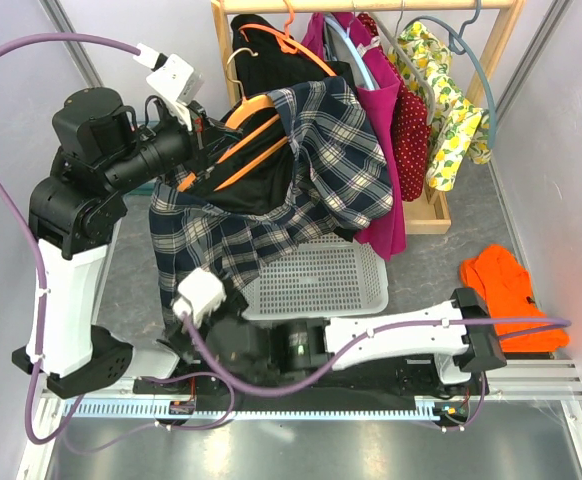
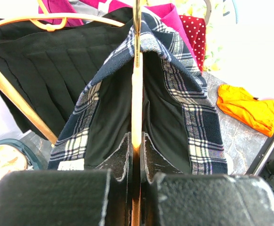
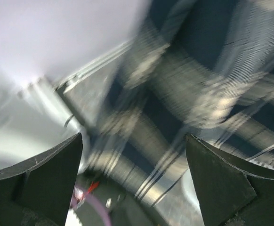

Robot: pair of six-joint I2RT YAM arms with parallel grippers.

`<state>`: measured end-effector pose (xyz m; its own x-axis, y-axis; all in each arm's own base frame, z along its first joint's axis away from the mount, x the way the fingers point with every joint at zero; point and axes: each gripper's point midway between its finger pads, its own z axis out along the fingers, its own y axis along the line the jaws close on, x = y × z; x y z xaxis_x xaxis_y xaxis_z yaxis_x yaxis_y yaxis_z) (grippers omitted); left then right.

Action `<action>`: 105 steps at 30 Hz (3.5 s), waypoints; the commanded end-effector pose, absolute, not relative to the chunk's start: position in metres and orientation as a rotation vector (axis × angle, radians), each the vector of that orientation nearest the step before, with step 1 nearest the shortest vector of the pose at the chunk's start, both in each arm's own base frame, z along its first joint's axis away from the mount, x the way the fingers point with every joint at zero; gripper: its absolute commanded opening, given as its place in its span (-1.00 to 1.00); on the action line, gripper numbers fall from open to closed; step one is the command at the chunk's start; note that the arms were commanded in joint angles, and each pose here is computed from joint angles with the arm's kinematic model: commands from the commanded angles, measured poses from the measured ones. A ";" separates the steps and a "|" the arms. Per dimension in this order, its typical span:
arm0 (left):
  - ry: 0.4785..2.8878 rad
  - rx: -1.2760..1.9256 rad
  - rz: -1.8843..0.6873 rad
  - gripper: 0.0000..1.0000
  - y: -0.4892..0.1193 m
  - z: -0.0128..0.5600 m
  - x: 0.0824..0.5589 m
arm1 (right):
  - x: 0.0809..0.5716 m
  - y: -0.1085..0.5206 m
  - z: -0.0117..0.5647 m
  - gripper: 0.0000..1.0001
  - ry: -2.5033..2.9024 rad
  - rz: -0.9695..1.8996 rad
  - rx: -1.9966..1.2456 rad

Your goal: Remove the skirt from the hanger

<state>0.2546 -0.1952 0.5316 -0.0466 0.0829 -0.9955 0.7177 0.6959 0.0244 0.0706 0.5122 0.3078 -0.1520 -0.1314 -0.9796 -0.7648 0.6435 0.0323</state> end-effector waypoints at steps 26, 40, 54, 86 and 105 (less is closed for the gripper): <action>1.326 0.653 -0.625 -0.96 -0.193 0.588 0.233 | 0.052 0.603 0.339 -1.00 1.584 1.065 -0.766; 1.316 0.650 -0.620 -0.97 -0.195 0.591 0.235 | 0.061 0.557 0.153 -1.00 2.063 0.765 -1.113; 1.291 0.639 -0.581 -0.97 -0.182 0.596 0.224 | 0.148 0.385 0.455 0.68 1.606 0.669 -0.516; 1.032 0.653 -0.751 -0.96 -0.152 0.665 0.113 | 0.257 0.410 0.435 -0.17 1.525 0.670 -0.297; 1.220 0.732 -0.567 -0.96 -0.152 0.588 0.155 | 0.234 0.153 0.579 -1.00 1.276 0.259 0.187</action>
<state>0.1351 -0.1544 0.6098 0.2320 -0.0952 -0.9680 0.7793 0.6137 0.1265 0.2438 0.2081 0.5470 0.2058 0.2360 -0.9497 -0.1897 0.9617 0.1978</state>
